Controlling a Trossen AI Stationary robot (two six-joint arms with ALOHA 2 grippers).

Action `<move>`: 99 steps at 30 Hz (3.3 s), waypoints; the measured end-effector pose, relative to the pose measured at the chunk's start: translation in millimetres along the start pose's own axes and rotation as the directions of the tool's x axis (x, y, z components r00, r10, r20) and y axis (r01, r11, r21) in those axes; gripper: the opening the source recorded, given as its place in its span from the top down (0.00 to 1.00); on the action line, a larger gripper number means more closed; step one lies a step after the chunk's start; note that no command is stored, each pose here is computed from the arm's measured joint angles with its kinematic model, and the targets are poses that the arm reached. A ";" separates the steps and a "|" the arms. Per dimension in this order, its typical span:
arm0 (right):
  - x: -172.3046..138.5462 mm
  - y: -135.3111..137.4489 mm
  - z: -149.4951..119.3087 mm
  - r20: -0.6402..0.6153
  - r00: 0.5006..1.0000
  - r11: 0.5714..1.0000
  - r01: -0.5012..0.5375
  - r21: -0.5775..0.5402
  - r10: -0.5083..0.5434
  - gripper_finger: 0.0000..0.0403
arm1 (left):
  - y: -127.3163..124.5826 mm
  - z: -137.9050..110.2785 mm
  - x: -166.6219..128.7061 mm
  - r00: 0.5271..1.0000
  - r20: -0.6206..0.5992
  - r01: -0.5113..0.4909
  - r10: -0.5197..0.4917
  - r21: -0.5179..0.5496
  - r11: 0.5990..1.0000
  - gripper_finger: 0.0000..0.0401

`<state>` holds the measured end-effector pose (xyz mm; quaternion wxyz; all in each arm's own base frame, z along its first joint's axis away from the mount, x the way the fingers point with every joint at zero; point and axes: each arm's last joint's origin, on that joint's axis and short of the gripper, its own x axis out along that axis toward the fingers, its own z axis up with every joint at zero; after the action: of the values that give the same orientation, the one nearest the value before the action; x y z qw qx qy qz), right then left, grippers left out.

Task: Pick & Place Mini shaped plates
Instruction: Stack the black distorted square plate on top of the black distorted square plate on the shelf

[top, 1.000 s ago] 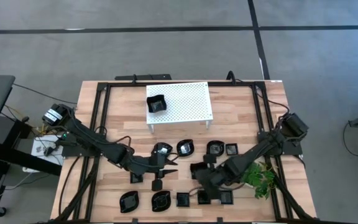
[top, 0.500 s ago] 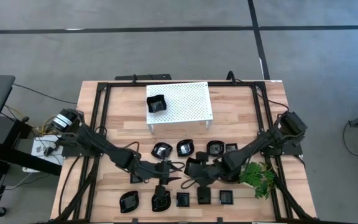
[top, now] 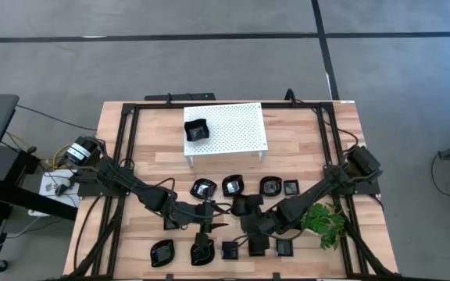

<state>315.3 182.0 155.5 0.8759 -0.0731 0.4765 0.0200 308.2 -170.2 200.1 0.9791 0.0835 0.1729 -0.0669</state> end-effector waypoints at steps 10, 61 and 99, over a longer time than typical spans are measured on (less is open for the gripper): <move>-4.9 5.8 4.7 0.035 0.999 0.998 -0.020 -0.067 0.022 0.50 | 0.0 0.9 0.0 1.000 0.009 0.000 0.000 -0.004 1.000 0.60; -4.4 -15.1 16.7 0.014 0.999 0.998 0.040 0.041 -0.041 0.99 | -6.7 -28.8 30.6 0.996 -0.065 0.047 -0.062 -0.222 0.974 0.62; -6.7 -8.9 23.0 0.104 0.993 0.997 0.065 -0.043 -0.060 0.98 | 5.8 -49.2 46.6 0.971 -0.226 0.009 -0.073 -0.273 0.962 0.95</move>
<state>331.7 176.7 174.4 0.8974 -0.1070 0.4279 0.0074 336.4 -160.1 139.1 0.9526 -0.0468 0.2960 -0.0531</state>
